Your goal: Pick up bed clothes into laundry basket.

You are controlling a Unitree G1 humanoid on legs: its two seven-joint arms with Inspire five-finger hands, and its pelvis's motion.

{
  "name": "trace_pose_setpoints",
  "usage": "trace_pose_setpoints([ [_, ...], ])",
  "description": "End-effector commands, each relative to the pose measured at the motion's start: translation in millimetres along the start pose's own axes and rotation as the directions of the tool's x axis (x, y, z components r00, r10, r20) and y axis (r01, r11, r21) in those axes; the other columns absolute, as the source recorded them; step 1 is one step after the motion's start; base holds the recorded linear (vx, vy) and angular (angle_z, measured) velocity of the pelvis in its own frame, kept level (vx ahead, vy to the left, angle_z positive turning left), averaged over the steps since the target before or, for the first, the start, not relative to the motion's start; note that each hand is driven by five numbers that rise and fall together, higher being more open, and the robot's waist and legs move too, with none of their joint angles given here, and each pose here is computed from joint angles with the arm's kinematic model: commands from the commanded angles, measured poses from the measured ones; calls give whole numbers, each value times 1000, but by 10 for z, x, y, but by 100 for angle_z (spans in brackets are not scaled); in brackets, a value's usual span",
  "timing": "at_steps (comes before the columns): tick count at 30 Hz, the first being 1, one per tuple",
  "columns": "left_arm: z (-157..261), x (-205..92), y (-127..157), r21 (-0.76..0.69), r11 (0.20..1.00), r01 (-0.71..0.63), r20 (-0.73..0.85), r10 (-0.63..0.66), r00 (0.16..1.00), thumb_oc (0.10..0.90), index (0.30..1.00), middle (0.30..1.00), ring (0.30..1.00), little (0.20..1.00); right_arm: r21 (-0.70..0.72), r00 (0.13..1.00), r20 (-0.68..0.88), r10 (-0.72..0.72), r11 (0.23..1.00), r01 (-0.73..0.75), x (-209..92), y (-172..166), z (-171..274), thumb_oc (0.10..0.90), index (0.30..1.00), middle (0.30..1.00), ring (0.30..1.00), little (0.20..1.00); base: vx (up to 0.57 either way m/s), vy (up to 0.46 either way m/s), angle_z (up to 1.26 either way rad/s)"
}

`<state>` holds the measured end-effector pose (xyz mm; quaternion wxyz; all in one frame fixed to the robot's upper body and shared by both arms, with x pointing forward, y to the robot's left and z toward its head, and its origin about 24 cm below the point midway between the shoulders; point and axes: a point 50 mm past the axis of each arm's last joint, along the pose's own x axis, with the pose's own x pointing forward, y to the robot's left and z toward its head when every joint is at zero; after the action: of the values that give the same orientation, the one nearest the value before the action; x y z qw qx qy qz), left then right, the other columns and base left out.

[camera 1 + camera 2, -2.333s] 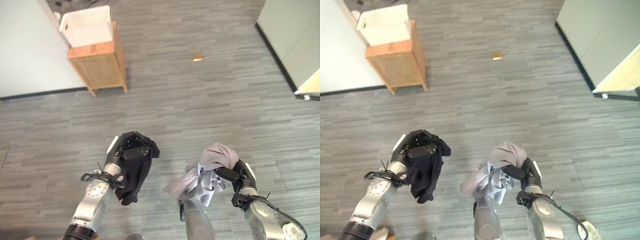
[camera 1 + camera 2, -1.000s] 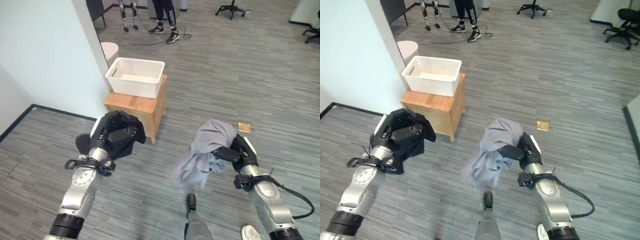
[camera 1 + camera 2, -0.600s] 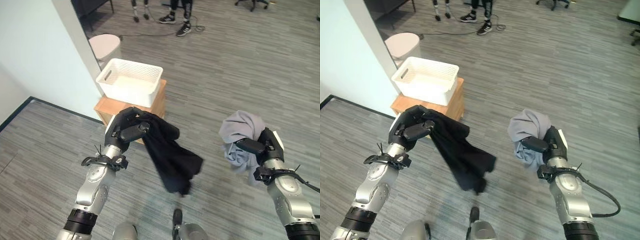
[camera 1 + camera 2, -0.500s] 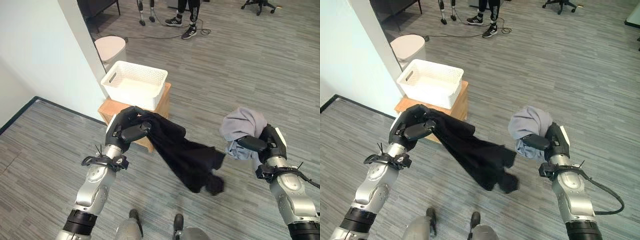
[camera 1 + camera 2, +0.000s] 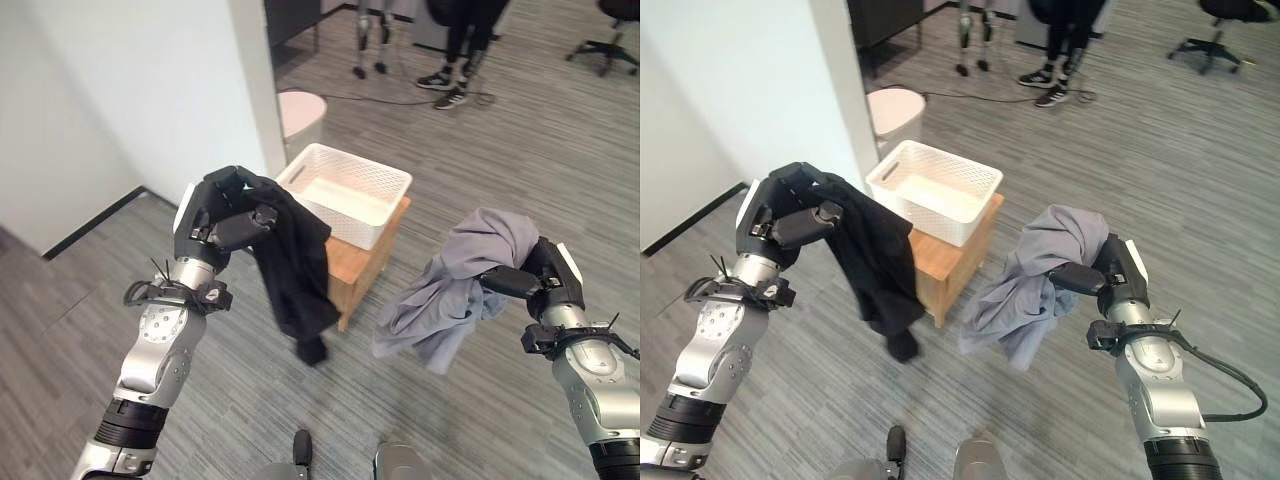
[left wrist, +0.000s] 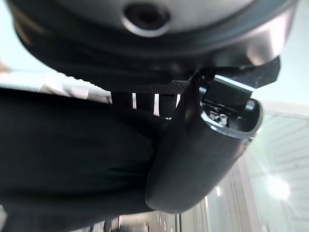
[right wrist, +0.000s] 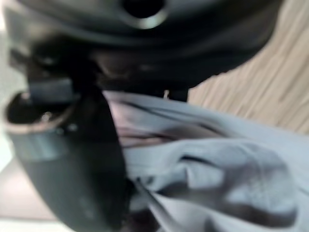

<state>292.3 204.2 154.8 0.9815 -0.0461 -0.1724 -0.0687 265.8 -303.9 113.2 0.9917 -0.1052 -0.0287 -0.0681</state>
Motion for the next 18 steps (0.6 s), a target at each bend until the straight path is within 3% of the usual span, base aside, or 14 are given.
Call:
trace_pose_setpoints([
  [1, 704, 224, -124, 8, 997, 81, 367, -78, 927, 400, 300, 300, 300, 300, -46, 923, 362, -130, 987, 156, 285, -425, 941, 400, 300, 300, 300, 300, 99, -193, 68],
  [9, 605, -65, 314, 16, 994, -110, 317, 99, 943, 400, 300, 300, 300, 300, -39, 906, 416, -76, 994, 101, 337, -318, 1118, 400, 300, 300, 300, 300, 54, -321, 22],
  [15, 462, -95, 356, -18, 990, -140, 259, 140, 956, 400, 300, 300, 300, 300, -10, 909, 410, -72, 996, 83, 330, -253, 1079, 400, 300, 300, 300, 300, -17, -199, 37],
  [18, 473, -157, 413, 56, 985, -162, 252, 143, 957, 400, 300, 300, 300, 300, -5, 899, 433, -64, 997, 73, 278, -198, 1069, 400, 300, 300, 300, 300, 79, -57, 13],
])
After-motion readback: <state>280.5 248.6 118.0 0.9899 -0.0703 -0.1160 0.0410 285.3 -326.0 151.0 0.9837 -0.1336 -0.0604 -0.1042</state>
